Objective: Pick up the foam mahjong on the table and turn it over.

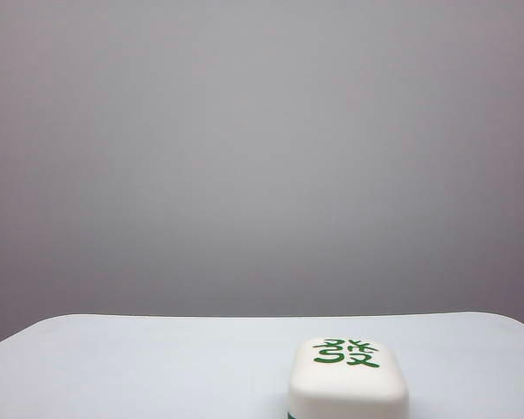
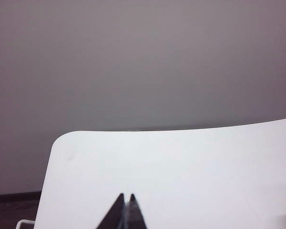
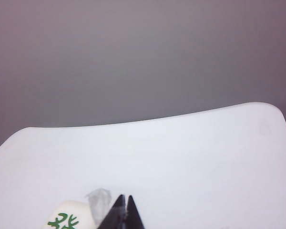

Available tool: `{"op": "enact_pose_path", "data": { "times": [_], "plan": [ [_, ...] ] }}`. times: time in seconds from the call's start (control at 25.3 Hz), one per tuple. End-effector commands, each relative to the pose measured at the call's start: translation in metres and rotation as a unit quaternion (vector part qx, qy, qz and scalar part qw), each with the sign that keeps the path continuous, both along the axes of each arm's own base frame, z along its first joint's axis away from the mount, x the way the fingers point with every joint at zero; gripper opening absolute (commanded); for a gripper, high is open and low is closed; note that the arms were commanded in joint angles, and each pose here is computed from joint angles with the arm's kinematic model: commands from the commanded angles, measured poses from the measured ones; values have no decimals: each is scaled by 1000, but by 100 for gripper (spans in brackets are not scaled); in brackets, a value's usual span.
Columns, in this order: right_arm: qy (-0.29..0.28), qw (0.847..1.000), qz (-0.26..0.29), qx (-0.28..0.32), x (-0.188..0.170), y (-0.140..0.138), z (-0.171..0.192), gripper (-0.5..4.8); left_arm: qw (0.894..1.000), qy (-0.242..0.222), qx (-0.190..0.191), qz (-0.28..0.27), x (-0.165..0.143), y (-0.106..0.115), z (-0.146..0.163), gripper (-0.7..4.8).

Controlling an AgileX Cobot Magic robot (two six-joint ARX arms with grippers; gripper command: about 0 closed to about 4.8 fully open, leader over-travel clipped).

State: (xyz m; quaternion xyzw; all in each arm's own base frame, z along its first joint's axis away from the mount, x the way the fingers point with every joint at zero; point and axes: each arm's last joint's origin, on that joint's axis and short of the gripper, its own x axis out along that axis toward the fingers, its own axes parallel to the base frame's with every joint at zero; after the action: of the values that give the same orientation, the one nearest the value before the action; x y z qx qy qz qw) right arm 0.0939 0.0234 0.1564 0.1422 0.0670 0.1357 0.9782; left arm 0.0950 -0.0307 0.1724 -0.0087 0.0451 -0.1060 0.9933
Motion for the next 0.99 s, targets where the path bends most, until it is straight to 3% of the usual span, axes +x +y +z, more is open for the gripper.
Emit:
{"op": "enact_pose_path", "data": {
  "times": [0.04,0.24,0.55,0.83,0.99],
  "plan": [
    [-5,1000,-10,-8,1,-1,-1,-1,999,-24,-25,-16,5,5,-8,-6],
    [1,1000,-11,-10,1,-1,-2,-1,999,15,-11,30,6,16,-17,-6],
    [40,998,-31,-34,0,-2,-11,0,996,29,-8,85,7,24,-20,-6],
    [37,998,-28,-50,0,-2,-11,0,992,86,2,89,5,25,-31,-6],
    [37,998,-27,-50,0,-2,-11,0,991,92,5,101,4,26,-32,-6]
  ]
}}
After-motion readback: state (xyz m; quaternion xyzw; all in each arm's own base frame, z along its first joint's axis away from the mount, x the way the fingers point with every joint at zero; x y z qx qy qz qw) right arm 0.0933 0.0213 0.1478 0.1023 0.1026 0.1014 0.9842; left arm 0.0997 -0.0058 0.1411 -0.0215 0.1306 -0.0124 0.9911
